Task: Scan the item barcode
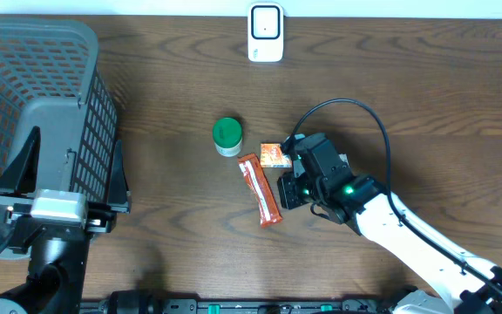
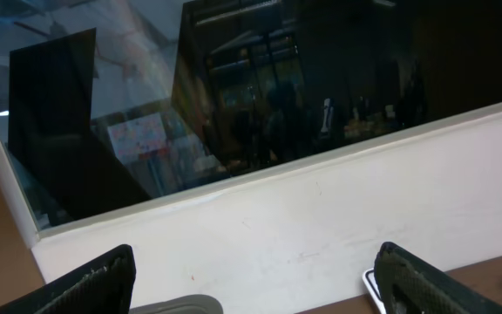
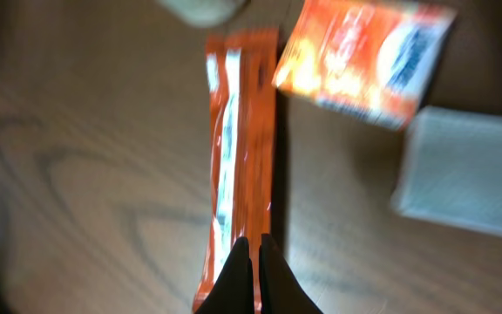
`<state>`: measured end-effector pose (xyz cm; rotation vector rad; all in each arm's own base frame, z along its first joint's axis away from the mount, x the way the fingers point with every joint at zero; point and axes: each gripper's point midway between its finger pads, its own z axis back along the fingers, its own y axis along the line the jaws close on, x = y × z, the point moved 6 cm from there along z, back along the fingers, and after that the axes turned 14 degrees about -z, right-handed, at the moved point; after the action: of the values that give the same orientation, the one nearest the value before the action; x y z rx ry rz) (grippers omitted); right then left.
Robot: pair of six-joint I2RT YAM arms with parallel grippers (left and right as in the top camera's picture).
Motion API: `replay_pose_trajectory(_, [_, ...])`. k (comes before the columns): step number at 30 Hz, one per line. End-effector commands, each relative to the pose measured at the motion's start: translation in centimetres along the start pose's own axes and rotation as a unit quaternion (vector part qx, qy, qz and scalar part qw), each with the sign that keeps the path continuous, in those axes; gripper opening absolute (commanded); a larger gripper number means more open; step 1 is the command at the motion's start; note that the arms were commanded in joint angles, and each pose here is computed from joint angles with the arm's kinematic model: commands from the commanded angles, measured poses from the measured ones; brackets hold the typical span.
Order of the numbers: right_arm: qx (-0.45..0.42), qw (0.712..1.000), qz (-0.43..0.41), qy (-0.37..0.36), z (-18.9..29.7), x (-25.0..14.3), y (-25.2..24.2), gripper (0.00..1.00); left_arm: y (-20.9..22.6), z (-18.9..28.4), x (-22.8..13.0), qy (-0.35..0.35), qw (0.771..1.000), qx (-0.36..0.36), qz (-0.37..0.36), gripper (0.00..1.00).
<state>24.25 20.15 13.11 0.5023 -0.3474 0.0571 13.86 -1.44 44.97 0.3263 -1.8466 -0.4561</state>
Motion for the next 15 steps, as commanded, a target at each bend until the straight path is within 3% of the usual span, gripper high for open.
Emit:
replay_pose_trajectory(1, [0.013,0.999,-0.007,0.048,-0.9,-1.2,-0.1,0.01,0.0,0.2,0.2,-0.006,1.0,-0.001,0.001,0.87])
replay_pose_trajectory(9, [-0.006,0.996,-0.007,0.092,-3.4,-2.7,-0.7,0.01,0.0,0.2,0.2,-0.006,1.0,-0.002,0.001,0.87])
replay_pose_trajectory(15, [0.023,0.996,0.004,0.086,-3.4,-2.4,0.3,0.01,0.0,0.2,0.2,-0.005,1.0,-0.002,0.001,0.87])
